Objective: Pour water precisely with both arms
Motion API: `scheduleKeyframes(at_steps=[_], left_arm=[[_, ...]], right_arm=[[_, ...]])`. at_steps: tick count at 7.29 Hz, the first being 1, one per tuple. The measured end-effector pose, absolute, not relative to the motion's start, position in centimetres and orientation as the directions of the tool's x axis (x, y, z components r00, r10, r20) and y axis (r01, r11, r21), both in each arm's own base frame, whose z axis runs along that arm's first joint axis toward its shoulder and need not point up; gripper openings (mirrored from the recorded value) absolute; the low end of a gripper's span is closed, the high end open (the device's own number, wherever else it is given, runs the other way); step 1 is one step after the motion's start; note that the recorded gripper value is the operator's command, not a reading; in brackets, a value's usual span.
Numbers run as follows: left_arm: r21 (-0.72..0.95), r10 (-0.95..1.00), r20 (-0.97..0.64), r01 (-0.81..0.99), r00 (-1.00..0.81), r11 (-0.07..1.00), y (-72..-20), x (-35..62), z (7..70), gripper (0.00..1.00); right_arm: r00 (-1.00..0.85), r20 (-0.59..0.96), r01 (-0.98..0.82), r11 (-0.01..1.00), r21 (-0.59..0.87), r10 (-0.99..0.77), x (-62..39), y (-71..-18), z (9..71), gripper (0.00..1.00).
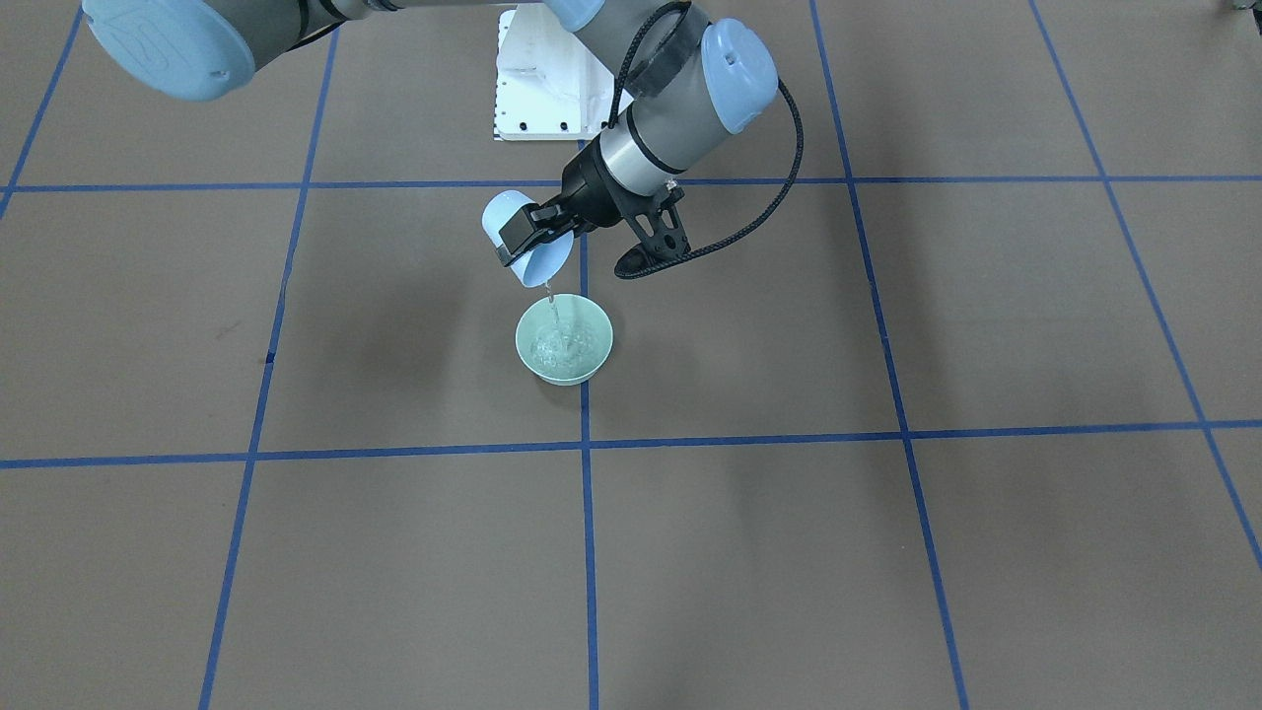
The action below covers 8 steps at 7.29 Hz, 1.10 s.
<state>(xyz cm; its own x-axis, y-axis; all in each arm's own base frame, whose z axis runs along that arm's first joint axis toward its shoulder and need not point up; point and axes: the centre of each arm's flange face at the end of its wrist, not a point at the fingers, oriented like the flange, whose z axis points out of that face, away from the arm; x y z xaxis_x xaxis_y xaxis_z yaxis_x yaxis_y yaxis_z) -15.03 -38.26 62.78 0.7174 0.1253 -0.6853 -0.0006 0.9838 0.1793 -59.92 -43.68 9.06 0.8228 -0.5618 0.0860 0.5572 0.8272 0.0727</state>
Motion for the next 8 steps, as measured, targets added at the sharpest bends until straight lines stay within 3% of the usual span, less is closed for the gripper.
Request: scheduleKeyframes(at_steps=[4,8], left_arm=[[0.187,0.13,-0.687,0.002,0.715,0.982,-38.5,-15.1,62.3,1.0],[0.203,0.138,-0.698,0.009,0.703,0.979,-38.9,-14.9,61.6,1.0]], right_arm=[[0.828,0.113,0.539,0.835,0.115,-0.55,-58.6,-44.7,8.9,0.0],[0.845,0.237,0.401,0.861,0.312,-0.479,-47.5,-45.7,14.4,0.0]])
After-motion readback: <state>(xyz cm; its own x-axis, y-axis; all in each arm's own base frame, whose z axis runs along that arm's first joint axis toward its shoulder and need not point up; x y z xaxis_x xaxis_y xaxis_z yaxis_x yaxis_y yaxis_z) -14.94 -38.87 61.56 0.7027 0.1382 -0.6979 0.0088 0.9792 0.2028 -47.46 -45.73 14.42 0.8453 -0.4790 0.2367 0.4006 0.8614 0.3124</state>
